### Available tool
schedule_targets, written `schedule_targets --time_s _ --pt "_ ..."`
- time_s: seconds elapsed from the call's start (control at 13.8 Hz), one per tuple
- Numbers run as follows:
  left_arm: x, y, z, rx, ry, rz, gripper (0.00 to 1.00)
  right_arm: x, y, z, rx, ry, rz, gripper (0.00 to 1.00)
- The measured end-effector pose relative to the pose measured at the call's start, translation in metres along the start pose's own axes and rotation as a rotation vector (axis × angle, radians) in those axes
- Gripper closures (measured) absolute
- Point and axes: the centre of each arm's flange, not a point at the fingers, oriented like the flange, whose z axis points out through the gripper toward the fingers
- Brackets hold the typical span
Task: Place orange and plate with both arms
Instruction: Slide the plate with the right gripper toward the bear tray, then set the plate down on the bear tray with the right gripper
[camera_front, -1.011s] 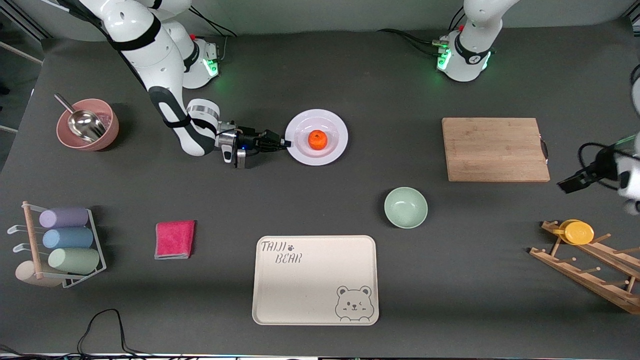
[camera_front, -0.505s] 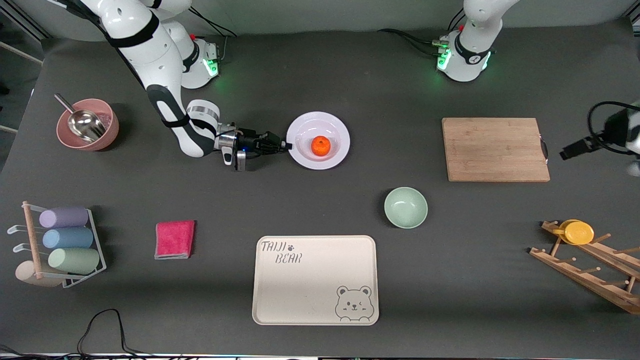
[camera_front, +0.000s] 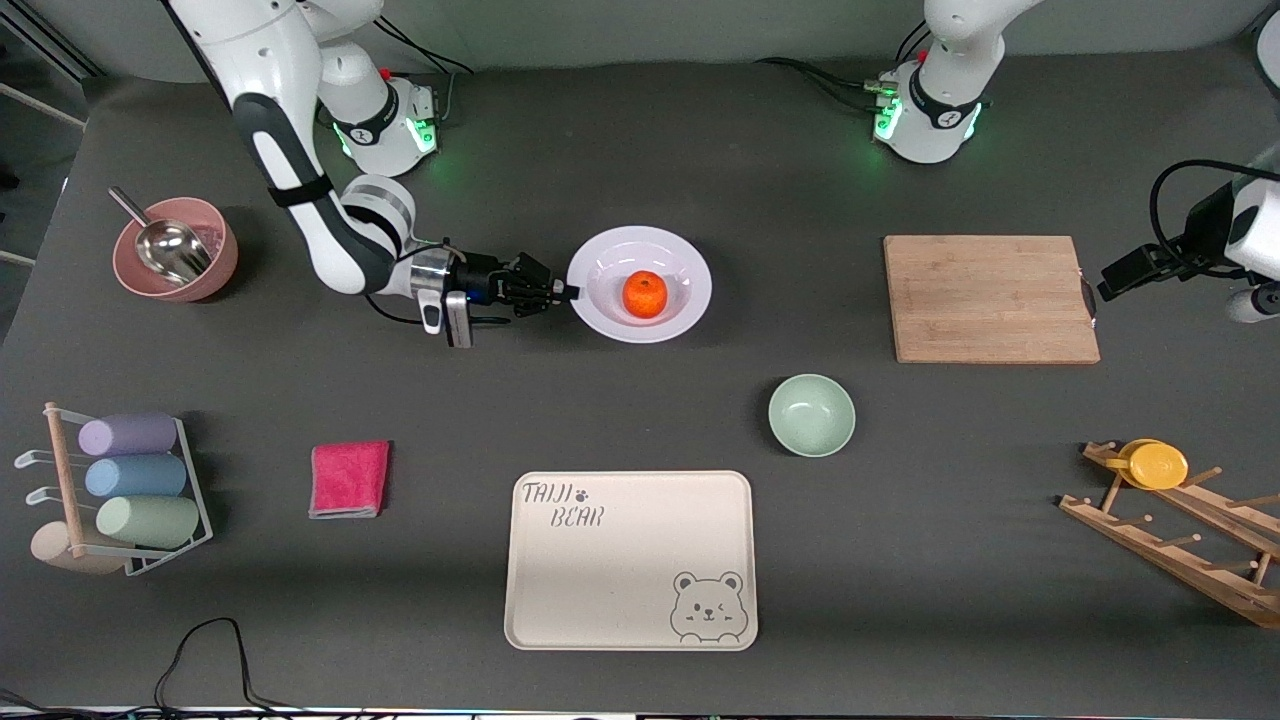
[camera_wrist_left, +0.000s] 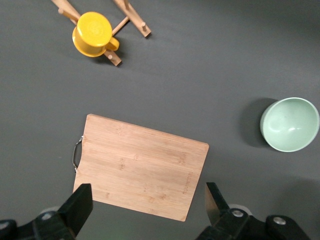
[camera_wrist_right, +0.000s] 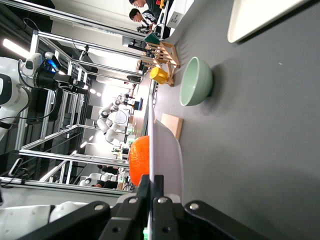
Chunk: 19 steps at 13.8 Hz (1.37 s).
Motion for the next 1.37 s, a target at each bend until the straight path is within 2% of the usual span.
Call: schedule_targets --time_s 0.14,0.43,0.72,0.94,1.16,1.37 --pt "0.003 0.008 -0.01 -0.003 0.01 0.026 0.0 0.015 -0.014 -0.016 -0.002 0.001 0.025 0.96" --pt "0.019 0.006 0.002 0.008 -0.017 0.068 0.0 0.066 -0.005 -0.029 -0.004 0.045 0.046 0.96" --pt "0.022 -0.014 -0.004 0.018 -0.058 0.121 0.0 0.158 0.033 0.004 0.036 0.085 0.12 0.96" --pt "0.02 -0.011 -0.03 0.022 -0.055 0.152 0.0 0.233 0.057 0.024 0.067 0.107 0.168 0.96" --pt "0.019 -0.003 -0.039 0.022 -0.047 0.168 0.0 0.3 0.064 0.025 0.027 0.095 0.178 0.96" --pt "0.017 0.003 -0.037 0.025 -0.062 0.175 0.0 0.343 0.066 0.026 0.0 0.124 0.173 0.96"
